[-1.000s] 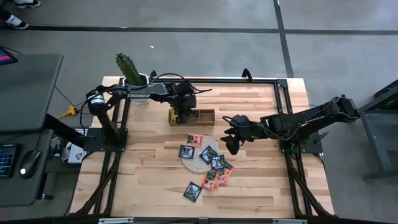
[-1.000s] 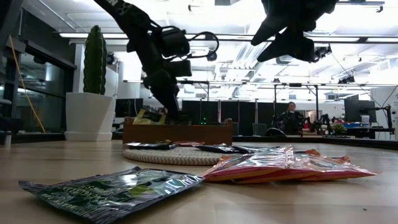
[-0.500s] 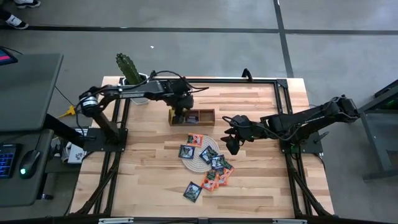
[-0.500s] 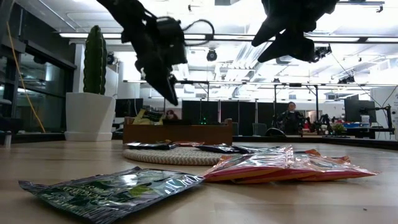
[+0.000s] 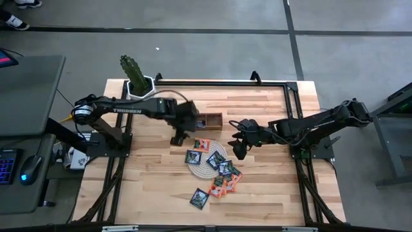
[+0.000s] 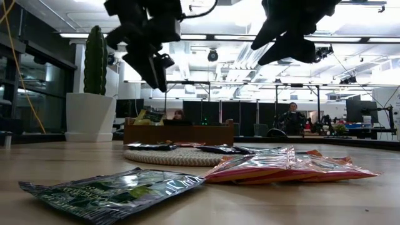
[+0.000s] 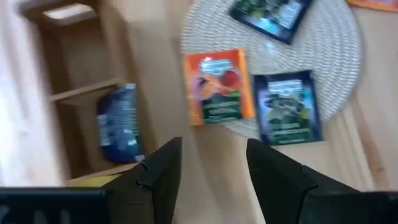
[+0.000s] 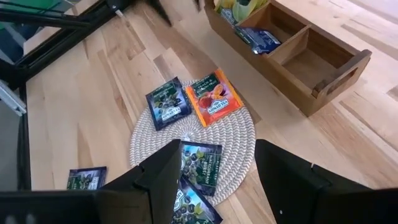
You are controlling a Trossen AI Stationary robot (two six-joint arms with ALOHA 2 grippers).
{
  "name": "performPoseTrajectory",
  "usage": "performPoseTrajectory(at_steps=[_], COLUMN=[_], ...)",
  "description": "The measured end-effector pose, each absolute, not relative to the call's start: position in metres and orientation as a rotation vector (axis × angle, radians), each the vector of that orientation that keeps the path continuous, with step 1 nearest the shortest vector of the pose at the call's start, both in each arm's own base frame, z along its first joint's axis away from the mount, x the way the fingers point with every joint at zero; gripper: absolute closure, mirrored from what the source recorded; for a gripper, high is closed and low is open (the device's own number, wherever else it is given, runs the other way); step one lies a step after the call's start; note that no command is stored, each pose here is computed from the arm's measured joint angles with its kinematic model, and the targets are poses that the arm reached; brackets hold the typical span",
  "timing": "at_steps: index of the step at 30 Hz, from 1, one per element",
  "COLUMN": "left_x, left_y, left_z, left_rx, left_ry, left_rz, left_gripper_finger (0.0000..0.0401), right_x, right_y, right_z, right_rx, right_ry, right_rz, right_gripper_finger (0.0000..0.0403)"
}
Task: Pick & Place Tea
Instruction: Put the purple tea bag into the middle section of the wooden organizer
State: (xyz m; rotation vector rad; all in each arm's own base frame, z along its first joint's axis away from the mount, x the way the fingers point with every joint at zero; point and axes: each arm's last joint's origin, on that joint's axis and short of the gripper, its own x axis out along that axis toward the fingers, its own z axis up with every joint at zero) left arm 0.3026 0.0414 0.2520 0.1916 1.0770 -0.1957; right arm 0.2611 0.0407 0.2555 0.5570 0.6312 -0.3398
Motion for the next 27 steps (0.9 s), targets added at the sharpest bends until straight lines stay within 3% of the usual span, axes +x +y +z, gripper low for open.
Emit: performPoseTrajectory(at_steps=[5, 11, 20, 24, 27], left_x=[0.3, 0.286, 0.267, 0.25, 0.238], left_y=[0.016, -0.009, -0.027, -0.031, -0.032], left_z=[0.226, 0.197, 0.191, 0.185, 0.178], left_rx=[0.128, -0.009, -0.073, -0.097, -0.147], left_ry=[1.072, 1.055, 1.035, 1.029, 0.98], left_rz=[-0.24, -0.238, -0.153, -0.12, -0.106], left_gripper_finger=[0.0229, 0.0266, 0.0292, 0.0293, 0.0293], right_x=[0.27, 0.291, 0.321, 0.333, 0.341], right_y=[0.044, 0.05, 0.056, 0.059, 0.058], right_z=[0.244, 0.234, 0.213, 0.195, 0.181], right_rx=[0.58, 0.615, 0.555, 0.533, 0.533], right_ry=[0.681, 0.639, 0.557, 0.564, 0.59], right_rz=[-0.299, -0.212, -0.104, -0.076, -0.076], right_gripper_finger=[0.0203, 0.0203, 0.0207, 0.0233, 0.0276])
